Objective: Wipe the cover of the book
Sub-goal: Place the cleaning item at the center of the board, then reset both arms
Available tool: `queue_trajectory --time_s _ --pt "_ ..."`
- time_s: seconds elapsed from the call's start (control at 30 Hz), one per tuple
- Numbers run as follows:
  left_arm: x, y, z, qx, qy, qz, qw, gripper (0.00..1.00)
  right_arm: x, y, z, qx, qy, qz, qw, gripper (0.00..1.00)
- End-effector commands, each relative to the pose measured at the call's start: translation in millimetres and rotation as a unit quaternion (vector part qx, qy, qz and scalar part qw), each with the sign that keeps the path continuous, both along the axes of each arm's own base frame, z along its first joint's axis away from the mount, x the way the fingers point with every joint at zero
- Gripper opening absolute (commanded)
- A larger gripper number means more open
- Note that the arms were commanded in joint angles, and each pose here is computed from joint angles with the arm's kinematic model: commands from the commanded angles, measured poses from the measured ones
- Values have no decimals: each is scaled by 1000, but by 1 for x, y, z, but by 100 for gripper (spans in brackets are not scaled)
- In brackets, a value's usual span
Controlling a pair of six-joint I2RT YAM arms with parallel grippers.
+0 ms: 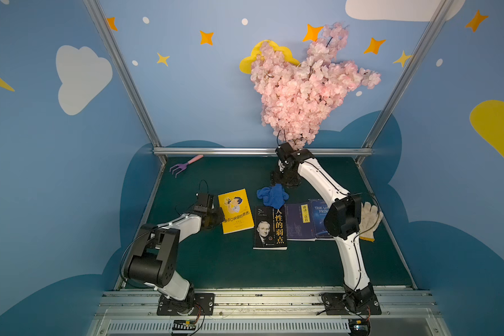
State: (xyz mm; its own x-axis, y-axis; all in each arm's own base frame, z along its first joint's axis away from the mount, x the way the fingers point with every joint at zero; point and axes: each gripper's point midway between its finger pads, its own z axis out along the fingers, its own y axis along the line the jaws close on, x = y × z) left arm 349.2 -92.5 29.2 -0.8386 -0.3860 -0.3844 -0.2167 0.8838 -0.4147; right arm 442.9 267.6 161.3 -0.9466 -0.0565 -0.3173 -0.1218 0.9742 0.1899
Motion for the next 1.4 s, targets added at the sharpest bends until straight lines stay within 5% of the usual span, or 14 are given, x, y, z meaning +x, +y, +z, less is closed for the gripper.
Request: queue_trajectory --time_s 0.0,0.17,0.3,0.4,0.7,0.87,1.07,1.13,1.2,1.37 --pt "-22 -10 -16 -17 44 -25 999 3 -16 -39 61 -35 -63 -6 997 83" --pt "-21 -11 -13 -20 39 -26 999 4 -38 -105 68 -156 -127 -34 979 82" --pt "-20 -5 -10 -6 27 -17 999 6 -53 -168 68 -279 -198 -70 937 83" --pt "-22 -1 -7 1 17 -11 1000 11 -59 -198 66 -312 -260 -116 907 83" --pt "-24 11 8 24 -18 5 1000 30 -67 -244 -22 -310 -262 -136 904 68" --pt "-24 17 15 37 -35 15 999 46 -63 -274 -64 -278 -241 -196 909 70" --pt "-27 22 25 50 -61 19 997 51 -50 -281 -55 -228 -329 -185 897 87" --pt "-27 23 29 57 -75 22 995 62 -45 -274 -62 -187 -379 -162 892 90" --pt "-25 23 34 68 -94 16 993 99 -43 -272 -57 -176 -410 -158 881 91" --pt "-21 17 57 88 -156 -6 984 100 -51 -265 -71 -102 -395 -130 904 92"
